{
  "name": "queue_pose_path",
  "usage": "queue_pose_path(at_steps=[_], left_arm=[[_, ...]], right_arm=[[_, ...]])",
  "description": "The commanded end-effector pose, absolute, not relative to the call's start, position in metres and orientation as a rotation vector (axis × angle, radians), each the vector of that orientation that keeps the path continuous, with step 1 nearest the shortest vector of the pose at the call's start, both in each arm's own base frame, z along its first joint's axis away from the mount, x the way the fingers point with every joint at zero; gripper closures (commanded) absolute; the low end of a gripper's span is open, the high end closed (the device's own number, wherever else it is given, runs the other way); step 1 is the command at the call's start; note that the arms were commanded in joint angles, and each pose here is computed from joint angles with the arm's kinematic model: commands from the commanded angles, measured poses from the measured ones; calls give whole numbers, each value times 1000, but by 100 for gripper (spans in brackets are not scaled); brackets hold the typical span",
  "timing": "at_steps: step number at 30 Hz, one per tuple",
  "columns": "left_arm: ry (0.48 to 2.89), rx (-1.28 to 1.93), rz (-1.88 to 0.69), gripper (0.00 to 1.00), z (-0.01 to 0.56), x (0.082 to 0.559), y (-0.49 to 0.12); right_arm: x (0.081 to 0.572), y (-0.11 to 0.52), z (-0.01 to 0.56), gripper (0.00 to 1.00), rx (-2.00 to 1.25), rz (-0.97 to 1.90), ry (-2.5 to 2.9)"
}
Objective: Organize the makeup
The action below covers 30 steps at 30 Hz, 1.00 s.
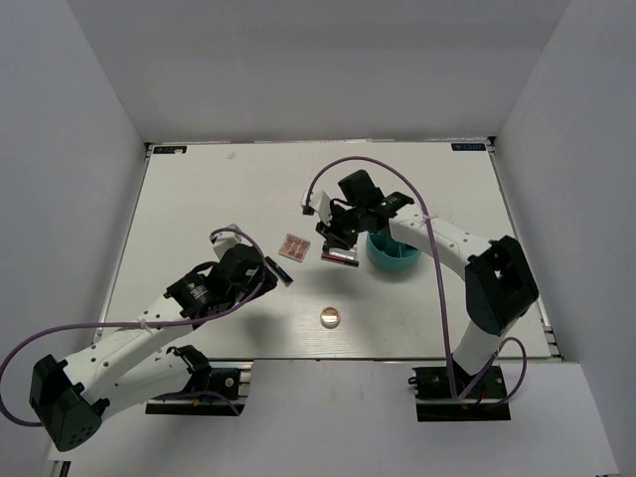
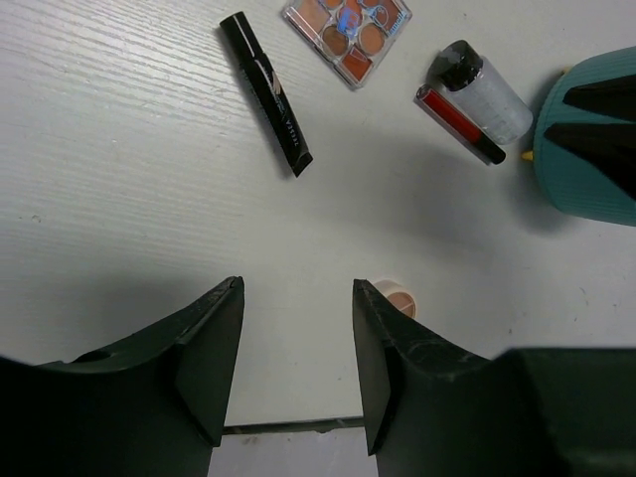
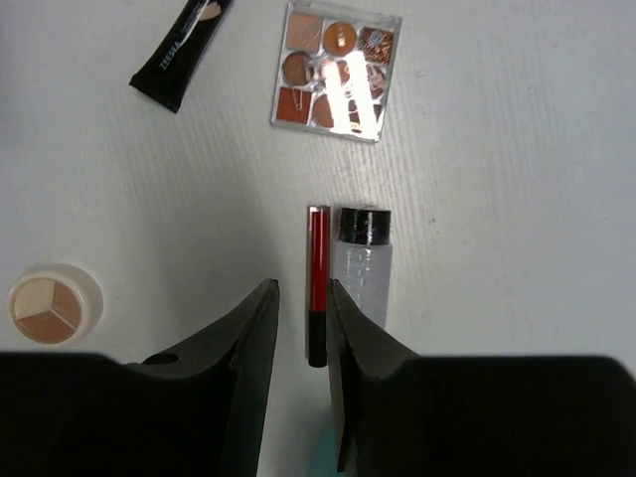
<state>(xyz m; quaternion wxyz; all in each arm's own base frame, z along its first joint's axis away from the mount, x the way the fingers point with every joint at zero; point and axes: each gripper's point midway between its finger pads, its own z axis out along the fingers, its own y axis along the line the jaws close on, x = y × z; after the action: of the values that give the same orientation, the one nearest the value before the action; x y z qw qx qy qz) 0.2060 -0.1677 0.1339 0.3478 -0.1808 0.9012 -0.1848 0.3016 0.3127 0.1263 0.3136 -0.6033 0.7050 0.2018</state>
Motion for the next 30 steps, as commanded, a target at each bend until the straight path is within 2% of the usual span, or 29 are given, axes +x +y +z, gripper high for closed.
queue_pose_path(at_steps=[1, 4, 11, 13, 30], left_arm=[[2303, -500, -481, 42, 141, 206, -162], [2304, -512, -484, 42, 139, 205, -161], [2314, -505, -473, 42, 139, 207, -164], [2316, -503, -471, 42, 139, 207, -164], [2323, -510, -472, 42, 139, 205, -163]], right_arm=[[297, 317, 125, 67, -1626, 558, 1881], [294, 319, 120, 67, -1647, 580, 1886], [286, 320, 96, 78, -1712, 633, 1960], [287, 320, 91, 78, -1710, 629, 1980], [305, 315, 59, 64, -1686, 509, 2097]])
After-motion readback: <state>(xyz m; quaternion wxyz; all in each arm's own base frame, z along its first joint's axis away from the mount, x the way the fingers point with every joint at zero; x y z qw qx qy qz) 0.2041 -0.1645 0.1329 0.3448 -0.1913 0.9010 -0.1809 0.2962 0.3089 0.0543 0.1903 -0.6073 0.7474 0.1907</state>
